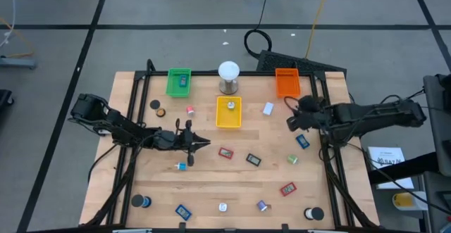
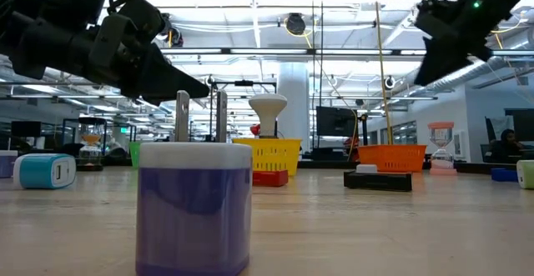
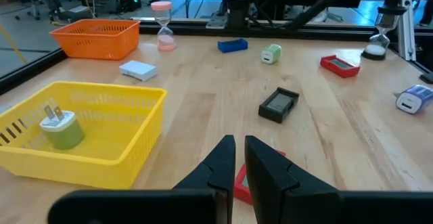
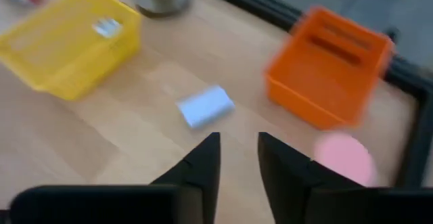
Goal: Pick & Place Office items
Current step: Put the pink white hourglass into the orange bin
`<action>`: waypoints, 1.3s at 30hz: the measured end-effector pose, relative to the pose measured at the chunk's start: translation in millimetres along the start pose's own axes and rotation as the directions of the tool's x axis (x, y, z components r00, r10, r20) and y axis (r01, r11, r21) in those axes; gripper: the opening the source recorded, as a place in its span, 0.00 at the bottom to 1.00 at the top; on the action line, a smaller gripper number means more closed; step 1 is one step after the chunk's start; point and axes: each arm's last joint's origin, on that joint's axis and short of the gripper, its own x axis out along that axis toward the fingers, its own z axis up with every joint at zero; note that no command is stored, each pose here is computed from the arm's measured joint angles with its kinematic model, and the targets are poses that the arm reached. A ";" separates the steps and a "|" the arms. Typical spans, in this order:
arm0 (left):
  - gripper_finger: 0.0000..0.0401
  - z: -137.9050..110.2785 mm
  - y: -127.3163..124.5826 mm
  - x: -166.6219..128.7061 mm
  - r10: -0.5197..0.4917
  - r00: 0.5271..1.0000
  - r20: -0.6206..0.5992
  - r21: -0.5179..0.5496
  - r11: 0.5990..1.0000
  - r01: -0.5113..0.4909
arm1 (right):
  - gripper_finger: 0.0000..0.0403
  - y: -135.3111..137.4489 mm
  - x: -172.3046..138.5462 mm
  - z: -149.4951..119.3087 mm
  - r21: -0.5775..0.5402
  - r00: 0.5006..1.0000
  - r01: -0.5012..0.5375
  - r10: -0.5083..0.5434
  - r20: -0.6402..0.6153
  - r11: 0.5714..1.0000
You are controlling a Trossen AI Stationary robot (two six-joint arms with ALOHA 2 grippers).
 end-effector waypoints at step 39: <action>0.09 0.1 0.2 -0.1 0.001 1.000 0.002 -0.002 1.000 -0.001 | 0.78 -52.9 71.4 28.5 0.081 0.901 0.282 -0.235 -0.365 0.956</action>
